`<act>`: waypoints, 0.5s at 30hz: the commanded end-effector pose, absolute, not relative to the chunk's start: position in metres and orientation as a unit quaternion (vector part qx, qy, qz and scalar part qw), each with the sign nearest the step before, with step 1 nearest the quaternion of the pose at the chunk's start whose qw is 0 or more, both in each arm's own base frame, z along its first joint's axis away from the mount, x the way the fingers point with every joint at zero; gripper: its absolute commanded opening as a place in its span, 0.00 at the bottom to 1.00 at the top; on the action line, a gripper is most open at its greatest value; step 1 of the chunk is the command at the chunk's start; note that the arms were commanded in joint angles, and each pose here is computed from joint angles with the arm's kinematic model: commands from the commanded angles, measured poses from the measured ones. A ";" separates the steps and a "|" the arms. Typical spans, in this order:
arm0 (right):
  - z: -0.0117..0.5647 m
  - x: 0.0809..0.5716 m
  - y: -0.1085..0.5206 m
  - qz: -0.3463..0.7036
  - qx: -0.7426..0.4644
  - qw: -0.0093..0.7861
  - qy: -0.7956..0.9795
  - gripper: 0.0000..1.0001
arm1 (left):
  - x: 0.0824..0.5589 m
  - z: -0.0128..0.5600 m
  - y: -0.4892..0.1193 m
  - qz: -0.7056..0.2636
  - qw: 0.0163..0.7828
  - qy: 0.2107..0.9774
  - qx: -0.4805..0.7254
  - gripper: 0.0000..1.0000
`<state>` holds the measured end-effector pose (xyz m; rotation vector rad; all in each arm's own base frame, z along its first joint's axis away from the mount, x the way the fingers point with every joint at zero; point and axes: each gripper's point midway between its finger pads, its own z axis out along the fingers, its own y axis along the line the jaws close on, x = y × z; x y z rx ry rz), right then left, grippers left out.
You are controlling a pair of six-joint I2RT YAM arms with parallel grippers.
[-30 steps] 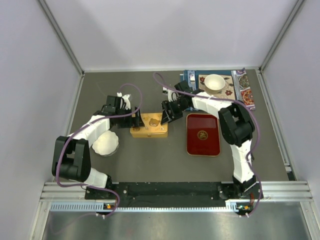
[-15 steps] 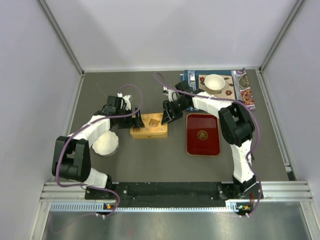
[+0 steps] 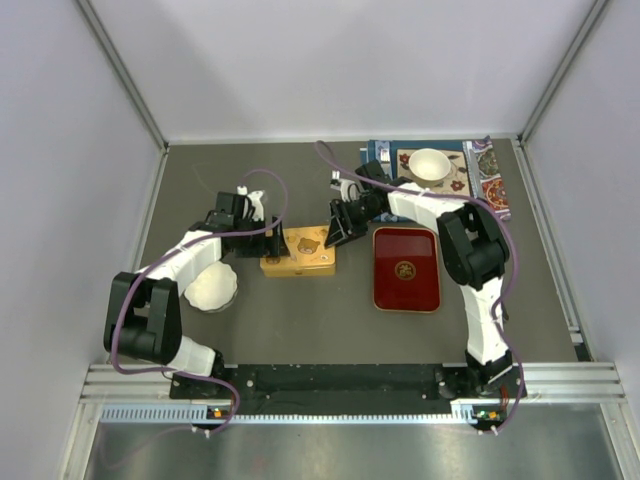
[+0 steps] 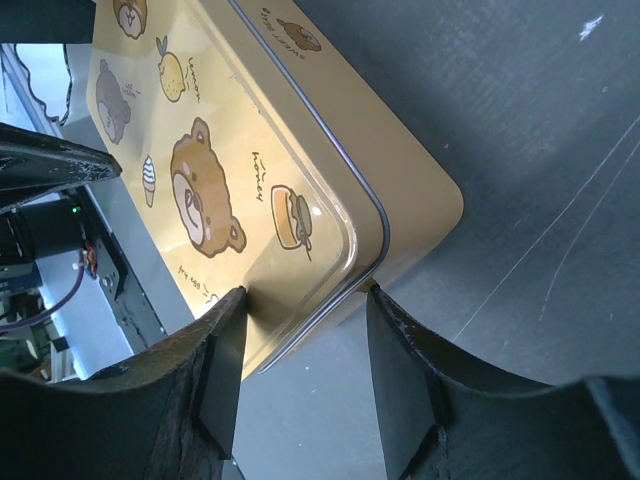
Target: Pack the cookies
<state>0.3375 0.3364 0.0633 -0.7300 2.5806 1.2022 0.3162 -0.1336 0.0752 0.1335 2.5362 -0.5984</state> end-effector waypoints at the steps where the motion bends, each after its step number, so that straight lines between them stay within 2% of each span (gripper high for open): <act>1: 0.022 0.334 0.326 0.381 -0.244 0.080 0.888 0.17 | 0.329 0.114 -0.160 -0.264 0.313 0.908 0.089 0.92; 5: 0.021 0.337 0.321 0.380 -0.231 0.079 0.892 0.06 | 0.327 0.116 -0.164 -0.270 0.313 0.905 0.096 0.92; 15: 0.015 0.335 0.309 0.386 -0.207 0.064 0.897 0.00 | 0.322 0.113 -0.174 -0.299 0.307 0.897 0.106 0.93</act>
